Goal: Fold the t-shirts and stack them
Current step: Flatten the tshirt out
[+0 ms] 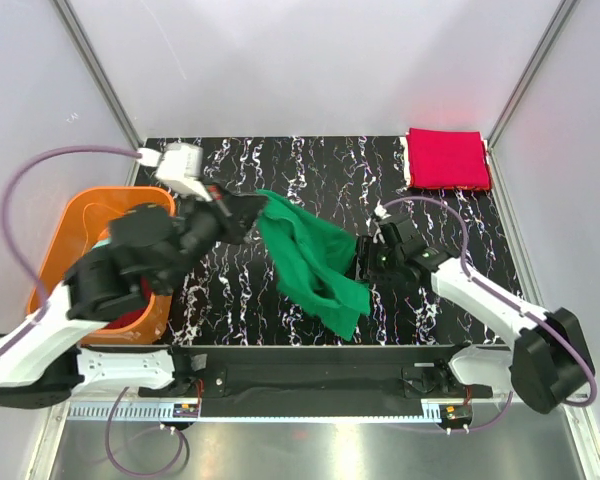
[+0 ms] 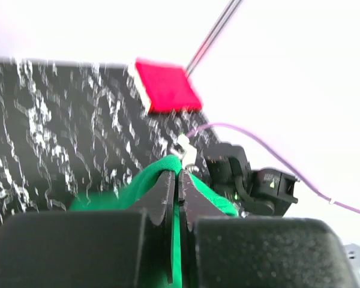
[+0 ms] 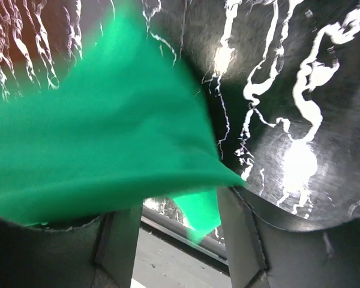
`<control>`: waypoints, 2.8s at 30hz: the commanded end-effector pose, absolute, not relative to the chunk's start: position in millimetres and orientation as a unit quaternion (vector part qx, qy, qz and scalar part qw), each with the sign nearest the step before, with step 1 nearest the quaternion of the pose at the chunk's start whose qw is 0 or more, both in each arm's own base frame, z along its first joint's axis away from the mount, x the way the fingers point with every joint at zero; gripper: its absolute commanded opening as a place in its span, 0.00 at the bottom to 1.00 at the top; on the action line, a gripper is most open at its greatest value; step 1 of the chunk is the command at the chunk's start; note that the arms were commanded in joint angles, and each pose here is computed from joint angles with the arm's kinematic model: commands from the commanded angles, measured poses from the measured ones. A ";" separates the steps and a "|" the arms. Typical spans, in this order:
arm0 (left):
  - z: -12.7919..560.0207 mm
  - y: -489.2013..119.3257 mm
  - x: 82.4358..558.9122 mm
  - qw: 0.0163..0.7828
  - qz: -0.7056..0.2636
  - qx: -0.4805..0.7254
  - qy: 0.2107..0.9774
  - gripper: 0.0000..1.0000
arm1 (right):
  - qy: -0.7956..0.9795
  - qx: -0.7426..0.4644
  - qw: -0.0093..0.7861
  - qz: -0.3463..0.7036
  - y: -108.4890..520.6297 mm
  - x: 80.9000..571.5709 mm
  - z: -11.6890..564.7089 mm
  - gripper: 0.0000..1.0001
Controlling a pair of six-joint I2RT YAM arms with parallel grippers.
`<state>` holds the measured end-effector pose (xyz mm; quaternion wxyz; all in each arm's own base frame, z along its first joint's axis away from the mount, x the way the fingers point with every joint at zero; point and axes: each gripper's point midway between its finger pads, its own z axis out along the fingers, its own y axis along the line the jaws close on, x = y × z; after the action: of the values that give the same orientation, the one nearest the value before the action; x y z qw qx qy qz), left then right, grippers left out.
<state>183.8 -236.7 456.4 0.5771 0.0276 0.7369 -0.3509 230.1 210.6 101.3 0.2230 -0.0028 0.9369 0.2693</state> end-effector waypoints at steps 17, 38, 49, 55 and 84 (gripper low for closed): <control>339.7 -363.4 224.4 0.460 -0.334 0.169 0.805 0.00 | 0.832 -0.162 0.295 0.441 223.8 157.1 199.0 0.70; 359.2 -313.6 221.7 0.485 -0.317 0.133 0.804 0.00 | 0.812 -0.174 0.301 0.469 278.1 199.1 227.4 0.00; 456.2 -110.1 194.0 0.673 -0.193 0.011 0.714 0.00 | 0.701 -0.331 0.261 0.576 388.0 95.0 339.7 0.00; 524.5 -35.9 158.4 0.766 -0.232 -0.033 0.598 0.00 | 0.639 -0.375 0.267 0.616 400.5 55.1 403.0 0.00; 252.0 -351.1 331.5 0.532 -0.109 0.241 0.804 0.82 | 0.933 0.163 0.283 0.149 139.4 208.0 146.6 0.00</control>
<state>353.2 -360.0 164.6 0.4531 0.2960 0.8404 -0.0296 205.3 142.9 143.1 0.2730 0.1383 0.9411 0.1437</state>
